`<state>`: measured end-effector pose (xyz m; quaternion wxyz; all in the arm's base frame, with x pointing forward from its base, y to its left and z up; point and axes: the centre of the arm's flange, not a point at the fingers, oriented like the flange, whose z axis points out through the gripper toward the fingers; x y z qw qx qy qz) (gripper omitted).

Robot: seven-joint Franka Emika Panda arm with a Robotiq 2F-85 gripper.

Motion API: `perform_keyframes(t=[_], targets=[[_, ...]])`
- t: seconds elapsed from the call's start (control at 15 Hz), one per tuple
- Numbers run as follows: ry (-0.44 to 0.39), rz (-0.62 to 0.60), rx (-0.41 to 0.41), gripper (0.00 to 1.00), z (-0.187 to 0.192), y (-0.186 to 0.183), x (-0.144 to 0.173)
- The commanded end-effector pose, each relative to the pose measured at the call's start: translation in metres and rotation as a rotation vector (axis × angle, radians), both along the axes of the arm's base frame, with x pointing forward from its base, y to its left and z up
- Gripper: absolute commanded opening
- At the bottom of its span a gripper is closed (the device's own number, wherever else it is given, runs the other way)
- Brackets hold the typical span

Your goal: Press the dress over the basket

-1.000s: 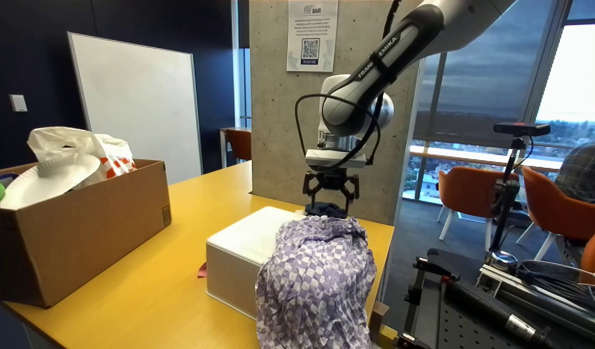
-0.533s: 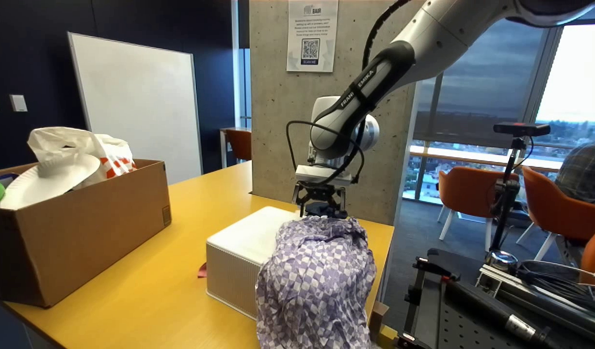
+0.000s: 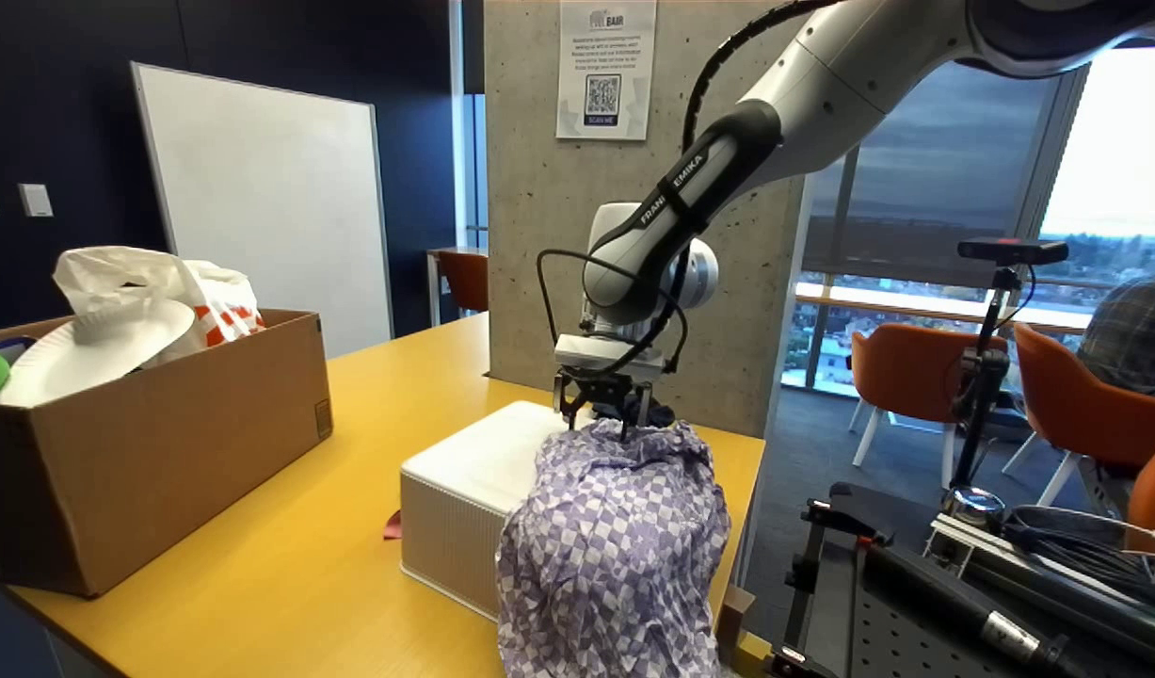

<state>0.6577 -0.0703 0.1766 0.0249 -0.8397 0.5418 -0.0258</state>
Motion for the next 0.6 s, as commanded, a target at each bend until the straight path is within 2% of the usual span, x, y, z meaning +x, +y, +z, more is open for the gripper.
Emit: perform_keyframes(t=[0.0,0.4,0.47,0.53], targets=[[-0.022,-0.001,0.026,0.49,0.001,-0.003,0.003],[-0.016,0.009,0.002,0.05,0.007,-0.012,0.022],[-0.015,0.011,-0.003,0.0,0.009,-0.015,0.029],[-0.012,0.013,-0.007,0.0,0.011,-0.017,0.035]])
